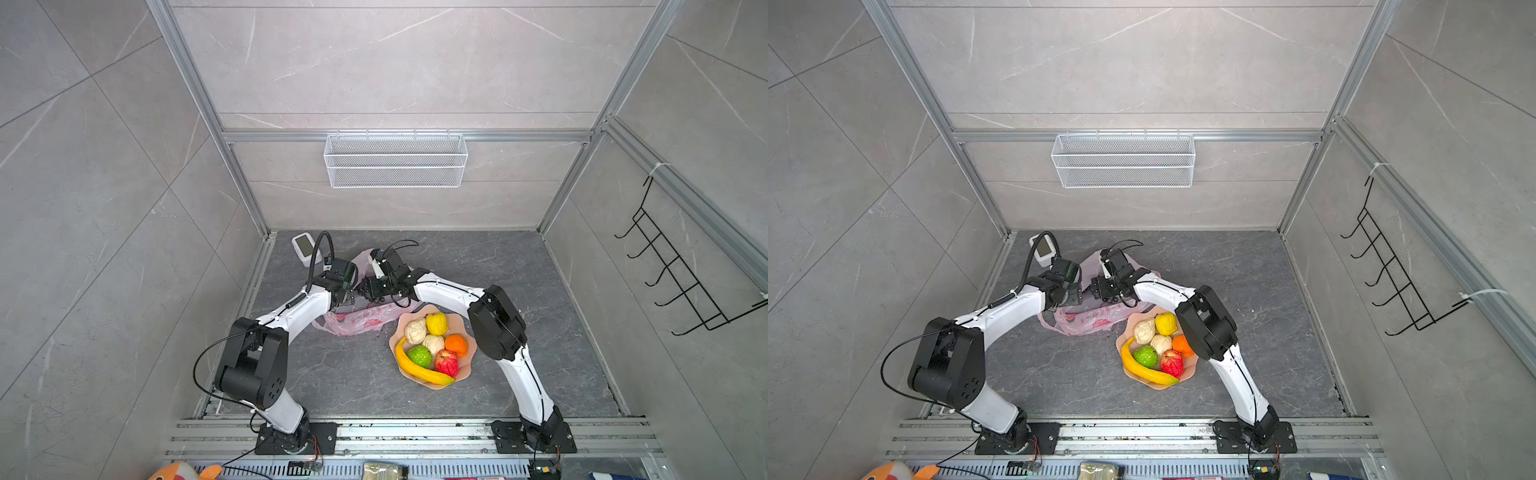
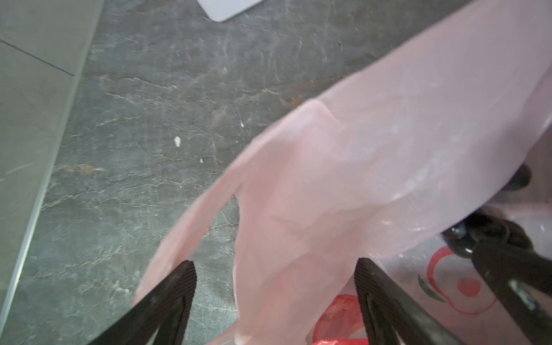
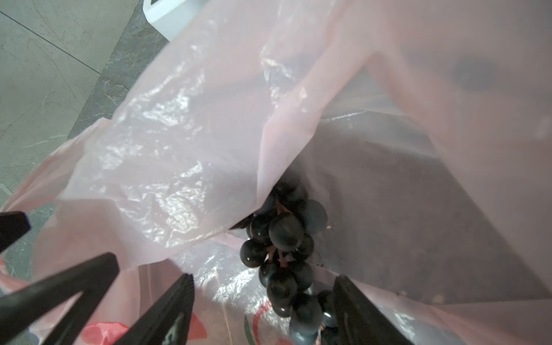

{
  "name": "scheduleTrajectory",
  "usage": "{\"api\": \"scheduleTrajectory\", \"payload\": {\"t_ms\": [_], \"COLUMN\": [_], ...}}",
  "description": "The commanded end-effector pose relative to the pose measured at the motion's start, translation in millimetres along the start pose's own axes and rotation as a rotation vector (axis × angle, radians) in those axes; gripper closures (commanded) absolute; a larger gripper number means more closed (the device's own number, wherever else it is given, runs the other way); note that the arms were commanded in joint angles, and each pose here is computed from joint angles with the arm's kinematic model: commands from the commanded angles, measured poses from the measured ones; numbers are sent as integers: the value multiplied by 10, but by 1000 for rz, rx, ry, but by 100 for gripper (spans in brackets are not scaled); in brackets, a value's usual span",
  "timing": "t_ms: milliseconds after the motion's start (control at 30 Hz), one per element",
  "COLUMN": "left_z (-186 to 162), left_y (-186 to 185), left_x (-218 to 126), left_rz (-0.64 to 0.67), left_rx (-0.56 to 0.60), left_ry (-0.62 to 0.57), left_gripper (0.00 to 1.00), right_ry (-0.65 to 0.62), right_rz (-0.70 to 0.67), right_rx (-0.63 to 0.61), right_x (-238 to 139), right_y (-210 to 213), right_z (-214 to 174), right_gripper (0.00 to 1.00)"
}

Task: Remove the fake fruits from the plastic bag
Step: 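Move the right gripper over the grapes while the left gripper releases the bag, then close the right gripper on the dark grapes while the left gripper holds the bag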

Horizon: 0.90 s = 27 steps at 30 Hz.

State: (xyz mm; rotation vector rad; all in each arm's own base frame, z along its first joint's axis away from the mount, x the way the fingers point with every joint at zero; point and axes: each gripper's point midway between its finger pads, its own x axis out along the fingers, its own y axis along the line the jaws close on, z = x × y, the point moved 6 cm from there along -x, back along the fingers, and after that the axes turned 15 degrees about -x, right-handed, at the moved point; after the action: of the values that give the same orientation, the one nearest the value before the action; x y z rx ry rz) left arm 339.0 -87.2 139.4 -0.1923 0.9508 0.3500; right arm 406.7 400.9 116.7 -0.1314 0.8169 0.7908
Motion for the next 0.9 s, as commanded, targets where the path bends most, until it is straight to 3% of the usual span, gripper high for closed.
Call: {"api": "scheduleTrajectory", "payload": {"t_ms": [0, 200, 367, 500, 600, 767, 867], "left_z": [-67, -51, 77, 201, 295, 428, 455], "left_y": [-59, 53, 58, -18, -40, -123, -123], "left_x": [-126, -5, 200, 242, 223, 75, -89], "left_rz": [-95, -16, 46, 15, -17, -124, -204], "left_rx": [44, 8, -22, -50, -88, -126, -158], "left_ry": [1, 8, 6, 10, -8, -49, -92], "left_gripper": [11, 7, 19, 34, 51, 97, 100], "right_ry": [-54, -65, -58, -50, -44, -48, -57], "right_rz": [-19, -24, -11, -8, -9, 6, 13], "right_rx": [-23, -20, -30, -54, -73, -108, -131], "right_x": [-207, -234, -159, -90, -50, -2, 17], "right_y": [8, 0, -5, -11, -16, -4, 2], "right_z": [148, 160, 133, 107, 108, 140, 171], "right_gripper": [25, 25, 24, 21, 17, 16, 15]}}
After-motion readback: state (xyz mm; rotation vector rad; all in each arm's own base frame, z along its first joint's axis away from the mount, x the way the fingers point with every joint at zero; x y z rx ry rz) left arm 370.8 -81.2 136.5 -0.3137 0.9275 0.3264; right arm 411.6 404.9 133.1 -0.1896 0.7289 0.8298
